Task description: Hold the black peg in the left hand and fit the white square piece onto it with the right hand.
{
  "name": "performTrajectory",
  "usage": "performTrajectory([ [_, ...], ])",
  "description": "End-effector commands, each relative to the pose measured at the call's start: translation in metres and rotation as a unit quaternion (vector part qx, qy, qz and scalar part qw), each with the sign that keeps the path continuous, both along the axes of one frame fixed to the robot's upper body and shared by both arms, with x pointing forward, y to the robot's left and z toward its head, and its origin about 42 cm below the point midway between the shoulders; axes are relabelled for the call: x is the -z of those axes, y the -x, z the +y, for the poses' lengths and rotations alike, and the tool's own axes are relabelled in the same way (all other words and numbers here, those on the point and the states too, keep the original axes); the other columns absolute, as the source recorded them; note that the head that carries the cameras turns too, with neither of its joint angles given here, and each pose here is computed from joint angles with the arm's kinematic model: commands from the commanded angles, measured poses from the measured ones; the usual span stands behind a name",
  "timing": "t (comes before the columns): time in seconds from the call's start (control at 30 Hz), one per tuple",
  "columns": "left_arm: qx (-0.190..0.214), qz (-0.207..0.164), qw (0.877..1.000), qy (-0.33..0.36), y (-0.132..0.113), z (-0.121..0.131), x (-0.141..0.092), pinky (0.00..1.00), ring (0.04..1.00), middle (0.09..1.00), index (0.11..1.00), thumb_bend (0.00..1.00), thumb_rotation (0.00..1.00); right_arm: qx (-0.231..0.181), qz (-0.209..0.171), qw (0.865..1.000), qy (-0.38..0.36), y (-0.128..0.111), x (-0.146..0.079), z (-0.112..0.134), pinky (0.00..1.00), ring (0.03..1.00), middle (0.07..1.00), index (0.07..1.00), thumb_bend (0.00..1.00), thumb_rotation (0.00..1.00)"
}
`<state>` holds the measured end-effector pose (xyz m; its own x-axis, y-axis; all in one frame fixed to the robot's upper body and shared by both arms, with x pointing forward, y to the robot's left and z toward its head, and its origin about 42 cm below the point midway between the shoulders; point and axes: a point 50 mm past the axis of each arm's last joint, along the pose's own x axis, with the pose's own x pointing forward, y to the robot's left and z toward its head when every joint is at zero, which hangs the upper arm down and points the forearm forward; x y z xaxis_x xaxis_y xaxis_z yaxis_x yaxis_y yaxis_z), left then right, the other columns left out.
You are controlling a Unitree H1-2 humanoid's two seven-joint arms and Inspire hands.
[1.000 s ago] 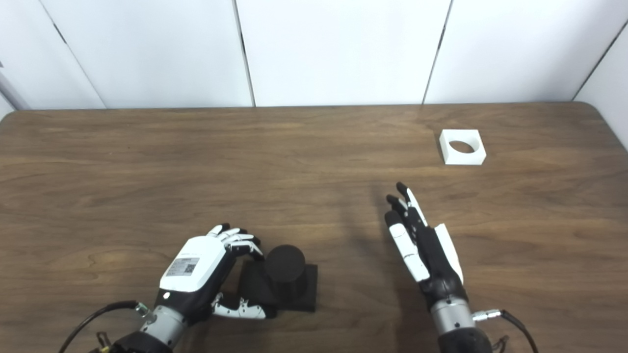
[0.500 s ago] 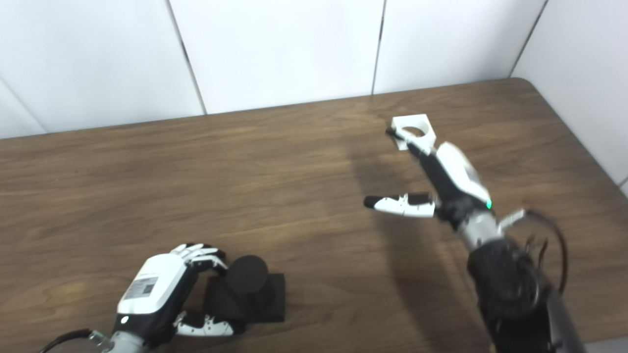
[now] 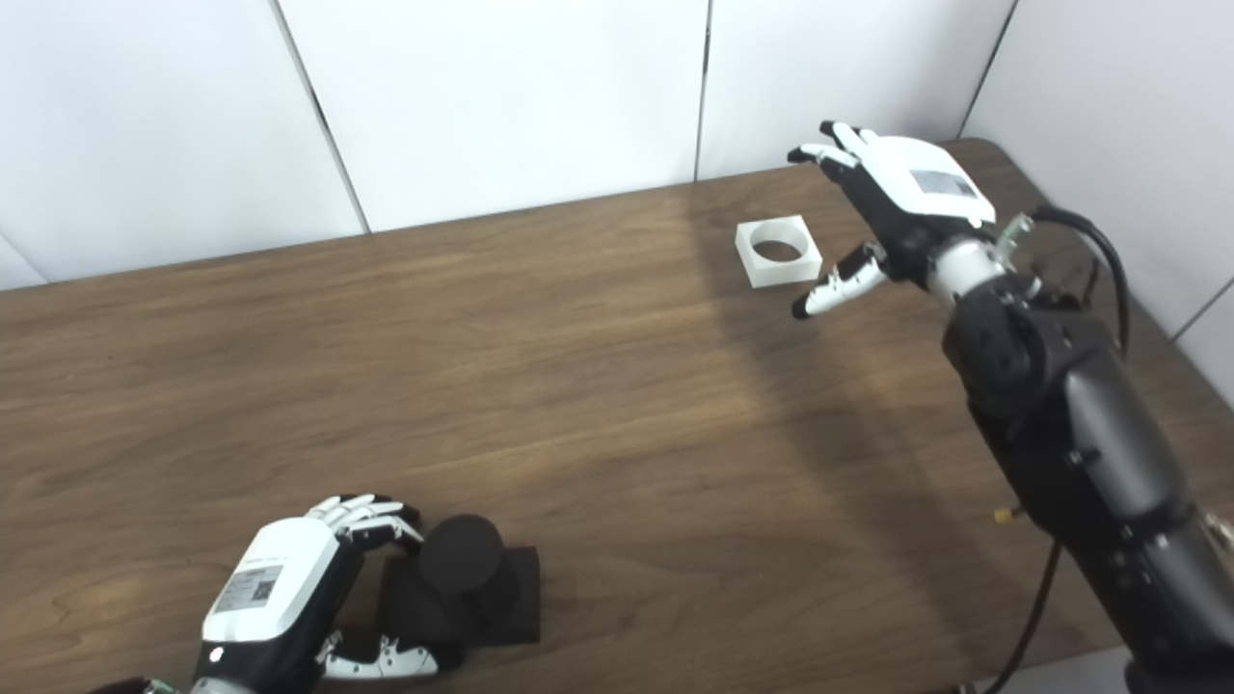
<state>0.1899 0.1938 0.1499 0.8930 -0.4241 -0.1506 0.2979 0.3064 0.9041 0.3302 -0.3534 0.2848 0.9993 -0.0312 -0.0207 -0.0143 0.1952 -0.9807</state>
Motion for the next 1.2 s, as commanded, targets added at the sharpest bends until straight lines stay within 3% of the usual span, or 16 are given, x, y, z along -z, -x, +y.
performTrajectory([
  [0.0, 0.002, 0.016, 1.0, -0.011, 0.008, 0.003, 0.005, 0.91, 0.853, 0.774, 0.486, 0.52, 0.05, 0.003, -0.043, 0.998, 0.043, -0.014, -0.025, -0.005, 1.0, 1.0, 1.0, 0.878, 0.94, 0.19],
  [0.43, 0.001, 0.018, 1.0, -0.01, 0.009, 0.001, 0.006, 0.9, 0.861, 0.776, 0.486, 0.52, 0.05, 0.017, -0.008, 0.993, 0.118, -0.078, -0.024, -0.013, 0.98, 1.0, 0.986, 0.862, 0.97, 0.19],
  [0.63, 0.001, 0.015, 1.0, -0.008, 0.008, 0.0, 0.005, 0.9, 0.86, 0.773, 0.486, 0.52, 0.05, 0.015, 0.026, 0.987, 0.155, -0.102, -0.019, -0.013, 0.98, 1.0, 0.979, 0.851, 0.98, 0.22],
  [1.0, 0.002, 0.013, 1.0, -0.006, 0.007, -0.001, 0.002, 0.91, 0.861, 0.774, 0.486, 0.52, 0.05, 0.011, 0.08, 0.976, 0.203, -0.126, -0.001, -0.013, 0.99, 1.0, 0.962, 0.834, 0.97, 0.21],
  [1.17, 0.001, 0.012, 1.0, -0.005, 0.005, 0.0, -0.001, 0.91, 0.86, 0.775, 0.486, 0.52, 0.05, 0.023, 0.098, 0.973, 0.208, -0.126, 0.013, -0.016, 0.95, 0.989, 0.943, 0.852, 0.97, 0.21],
])
